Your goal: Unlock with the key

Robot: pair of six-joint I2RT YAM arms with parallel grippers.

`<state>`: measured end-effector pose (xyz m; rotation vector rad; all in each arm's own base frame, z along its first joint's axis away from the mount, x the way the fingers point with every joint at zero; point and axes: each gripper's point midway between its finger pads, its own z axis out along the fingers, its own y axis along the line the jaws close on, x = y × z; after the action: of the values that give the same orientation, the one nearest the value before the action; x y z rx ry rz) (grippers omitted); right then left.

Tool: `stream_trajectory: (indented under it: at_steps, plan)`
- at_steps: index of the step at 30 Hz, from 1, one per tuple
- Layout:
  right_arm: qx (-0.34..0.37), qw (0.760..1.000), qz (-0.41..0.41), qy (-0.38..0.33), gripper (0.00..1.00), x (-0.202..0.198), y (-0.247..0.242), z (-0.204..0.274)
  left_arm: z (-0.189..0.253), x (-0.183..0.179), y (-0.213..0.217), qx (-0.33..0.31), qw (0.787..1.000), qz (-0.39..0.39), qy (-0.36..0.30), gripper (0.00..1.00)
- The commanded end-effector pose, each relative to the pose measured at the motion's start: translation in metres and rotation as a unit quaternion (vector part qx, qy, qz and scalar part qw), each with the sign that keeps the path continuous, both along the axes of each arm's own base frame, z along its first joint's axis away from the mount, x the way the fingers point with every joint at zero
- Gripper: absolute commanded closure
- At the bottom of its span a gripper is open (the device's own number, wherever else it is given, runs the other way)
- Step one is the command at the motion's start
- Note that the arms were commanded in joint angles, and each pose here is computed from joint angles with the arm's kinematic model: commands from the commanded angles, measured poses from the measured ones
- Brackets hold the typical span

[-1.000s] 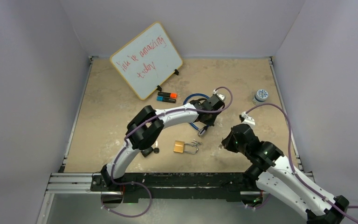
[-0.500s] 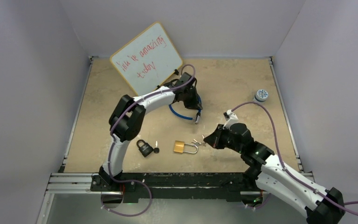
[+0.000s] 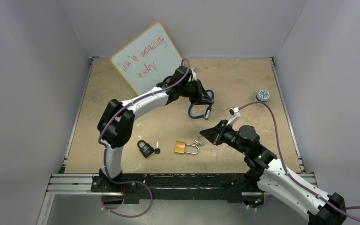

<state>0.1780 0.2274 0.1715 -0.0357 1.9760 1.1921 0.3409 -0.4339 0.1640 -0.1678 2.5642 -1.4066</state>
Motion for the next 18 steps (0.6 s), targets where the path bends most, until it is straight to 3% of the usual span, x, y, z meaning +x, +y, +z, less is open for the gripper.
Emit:
stream_trajectory:
  at_steps: [1, 6, 13, 18]
  plan:
    - [0.058, 0.998, -0.029, -0.014, 1.0, 0.009, 0.0, 0.033, 0.112, -0.002, 0.005, -0.156, 0.986, -0.006, -0.051, 1.0]
    - [0.042, 0.991, -0.129, 0.011, 1.0, 0.032, -0.022, 0.047, 0.147, 0.0, 0.016, -0.229, 0.971, 0.0, -0.062, 1.0]
    - [-0.093, 0.962, -0.25, 0.065, 1.0, 0.042, -0.075, 0.023, 0.132, 0.009, 0.01, -0.281, 0.958, 0.016, -0.052, 1.0]
    - [-0.134, 0.939, -0.301, 0.097, 1.0, 0.038, -0.1, 0.013, 0.136, 0.017, 0.001, -0.336, 0.939, 0.03, -0.067, 1.0]
